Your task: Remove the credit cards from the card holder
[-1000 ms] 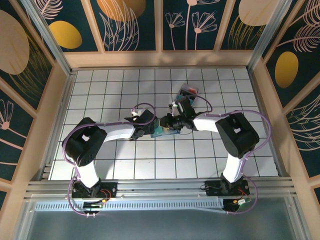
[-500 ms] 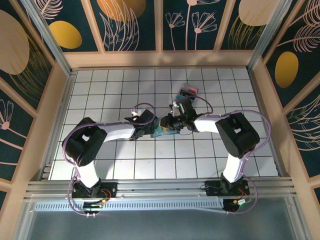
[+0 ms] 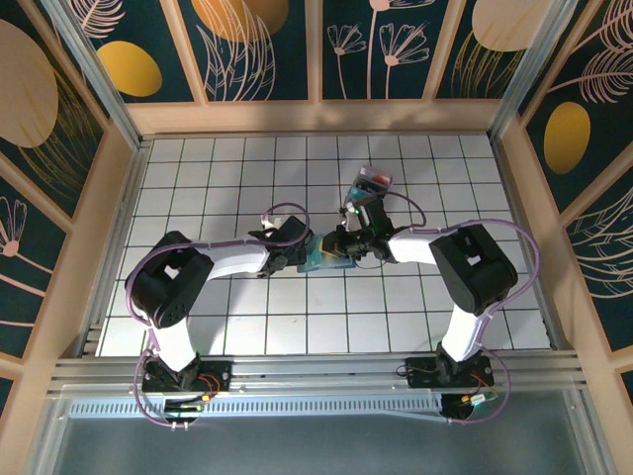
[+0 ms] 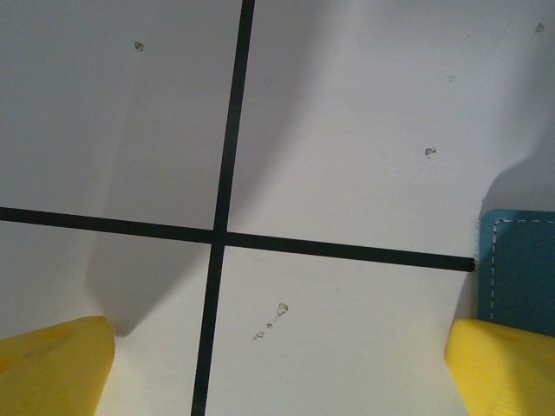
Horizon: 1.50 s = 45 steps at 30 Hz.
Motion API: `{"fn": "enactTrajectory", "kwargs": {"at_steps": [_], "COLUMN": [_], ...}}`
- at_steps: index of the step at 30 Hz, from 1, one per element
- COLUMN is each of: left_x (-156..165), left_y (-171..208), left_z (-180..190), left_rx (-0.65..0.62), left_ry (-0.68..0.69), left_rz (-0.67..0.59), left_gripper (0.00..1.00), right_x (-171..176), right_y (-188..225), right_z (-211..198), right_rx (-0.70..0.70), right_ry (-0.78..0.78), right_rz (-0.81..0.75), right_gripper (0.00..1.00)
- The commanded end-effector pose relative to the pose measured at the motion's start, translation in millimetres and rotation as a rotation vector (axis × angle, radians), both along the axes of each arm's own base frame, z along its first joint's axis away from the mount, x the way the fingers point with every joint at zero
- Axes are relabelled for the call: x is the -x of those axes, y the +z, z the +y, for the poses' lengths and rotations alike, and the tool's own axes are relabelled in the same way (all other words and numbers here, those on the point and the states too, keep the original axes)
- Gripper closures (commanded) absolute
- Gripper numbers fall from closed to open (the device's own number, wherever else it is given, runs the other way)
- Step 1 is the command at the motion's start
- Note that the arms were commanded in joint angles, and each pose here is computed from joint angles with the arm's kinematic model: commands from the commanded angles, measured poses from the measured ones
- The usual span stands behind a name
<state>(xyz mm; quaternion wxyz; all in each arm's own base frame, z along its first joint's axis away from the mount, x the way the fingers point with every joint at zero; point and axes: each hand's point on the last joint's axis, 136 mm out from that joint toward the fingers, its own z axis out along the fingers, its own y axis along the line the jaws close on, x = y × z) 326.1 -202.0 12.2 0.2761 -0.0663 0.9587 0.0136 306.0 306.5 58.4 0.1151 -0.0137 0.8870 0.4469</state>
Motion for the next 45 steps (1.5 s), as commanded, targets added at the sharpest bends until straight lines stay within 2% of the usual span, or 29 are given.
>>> {"fn": "enactTrajectory", "kwargs": {"at_steps": [1, 9, 13, 21, 24, 37, 45], "left_x": [7.3, 4.4, 4.8, -22.1, -26.0, -22.5, -14.4], "left_y": [-19.6, -11.9, -12.3, 44.3, 52.7, 16.1, -9.0], "left_z": [13.3, 14.1, 14.3, -3.7, -11.9, -41.7, -42.3], "left_rx": [-0.067, -0.077, -0.084, 0.002, 0.028, 0.041, 0.008], "left_ry": [0.019, 0.016, 0.006, -0.009, -0.039, -0.149, -0.165], "left_rz": [0.054, 0.033, 0.036, -0.121, -0.134, -0.044, 0.012], "left_gripper": [0.01, 0.01, 0.01, 0.01, 0.01, 0.01, 0.01], "right_x": [-10.3, -12.7, -13.3, -12.9, -13.9, -15.3, -16.2], "right_y": [9.3, 0.8, 2.8, 5.9, 6.0, 10.3, 10.8], "right_z": [-15.2, -27.6, -28.4, -23.5, -22.9, -18.0, -15.2], "right_rx": [0.034, 0.132, 0.135, 0.129, 0.128, 0.106, 0.088], "right_ry": [-0.030, -0.057, -0.062, -0.054, -0.055, -0.054, -0.055], "right_rz": [-0.053, -0.053, -0.059, -0.064, -0.064, -0.067, -0.062], "right_gripper": [1.00, 1.00, 1.00, 1.00, 1.00, 1.00, 1.00]}}
